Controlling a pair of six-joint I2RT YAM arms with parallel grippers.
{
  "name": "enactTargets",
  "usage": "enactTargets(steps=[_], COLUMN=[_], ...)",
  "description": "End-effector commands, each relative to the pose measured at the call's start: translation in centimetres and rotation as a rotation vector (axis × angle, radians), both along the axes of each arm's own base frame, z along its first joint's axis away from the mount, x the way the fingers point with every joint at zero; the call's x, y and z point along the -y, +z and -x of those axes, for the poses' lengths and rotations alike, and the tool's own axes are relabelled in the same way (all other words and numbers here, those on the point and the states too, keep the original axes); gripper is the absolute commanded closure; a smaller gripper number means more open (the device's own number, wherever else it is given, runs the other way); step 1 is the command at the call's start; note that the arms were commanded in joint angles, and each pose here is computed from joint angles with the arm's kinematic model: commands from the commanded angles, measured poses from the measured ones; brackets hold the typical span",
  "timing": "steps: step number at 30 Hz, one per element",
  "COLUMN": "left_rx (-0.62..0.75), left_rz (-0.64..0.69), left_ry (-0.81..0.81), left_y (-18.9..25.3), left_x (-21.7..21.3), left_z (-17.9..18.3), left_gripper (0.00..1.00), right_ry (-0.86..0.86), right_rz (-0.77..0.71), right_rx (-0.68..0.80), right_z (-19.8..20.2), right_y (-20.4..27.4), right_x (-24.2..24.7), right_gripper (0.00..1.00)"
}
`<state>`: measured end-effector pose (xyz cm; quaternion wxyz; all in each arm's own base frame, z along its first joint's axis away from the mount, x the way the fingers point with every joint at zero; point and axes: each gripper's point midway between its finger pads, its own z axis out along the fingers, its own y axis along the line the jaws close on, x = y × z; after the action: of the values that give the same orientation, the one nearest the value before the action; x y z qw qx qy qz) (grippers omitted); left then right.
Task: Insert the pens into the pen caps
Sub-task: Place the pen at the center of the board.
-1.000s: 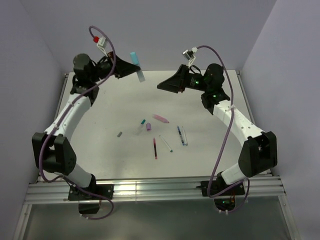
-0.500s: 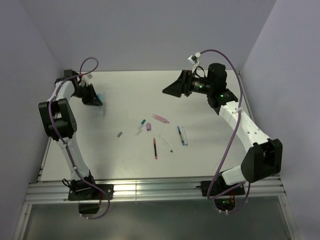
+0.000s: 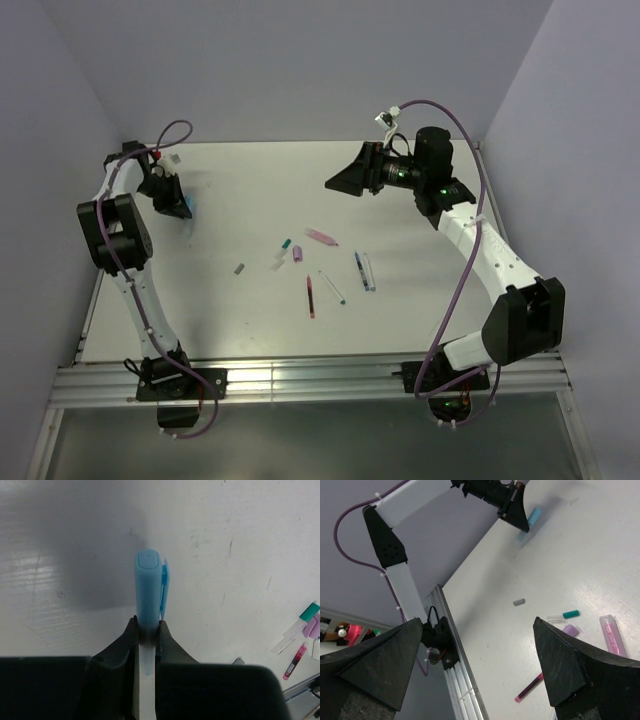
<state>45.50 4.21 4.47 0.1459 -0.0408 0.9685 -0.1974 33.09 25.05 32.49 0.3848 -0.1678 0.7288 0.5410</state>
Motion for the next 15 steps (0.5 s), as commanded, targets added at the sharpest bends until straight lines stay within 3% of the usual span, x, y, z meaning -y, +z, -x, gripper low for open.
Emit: enactTargets(steps=[1, 10, 15], left_rx=[0.035, 0.033, 0.050], left_rz=[0.004, 0.036, 0.032], left_ry=[-0.023, -0.014, -0.004], left_y=[-0.3, -2.2, -1.9], left_x=[-0.2, 0.3, 0.3], left_z=[-1.9, -3.3, -3.5], left_gripper=[0.91, 0.84, 0.70], right_ry=[0.018, 0.016, 0.020], right_rz=[-0.014, -0.011, -0.013], right_rx=[0.056, 0.060, 0.057], right_z=[0.1, 0.2, 0.3], right_y=[1.9, 1.9, 1.9], right_x=[-0.2, -0.2, -0.2], right_gripper=[0.00, 0.00, 0.00])
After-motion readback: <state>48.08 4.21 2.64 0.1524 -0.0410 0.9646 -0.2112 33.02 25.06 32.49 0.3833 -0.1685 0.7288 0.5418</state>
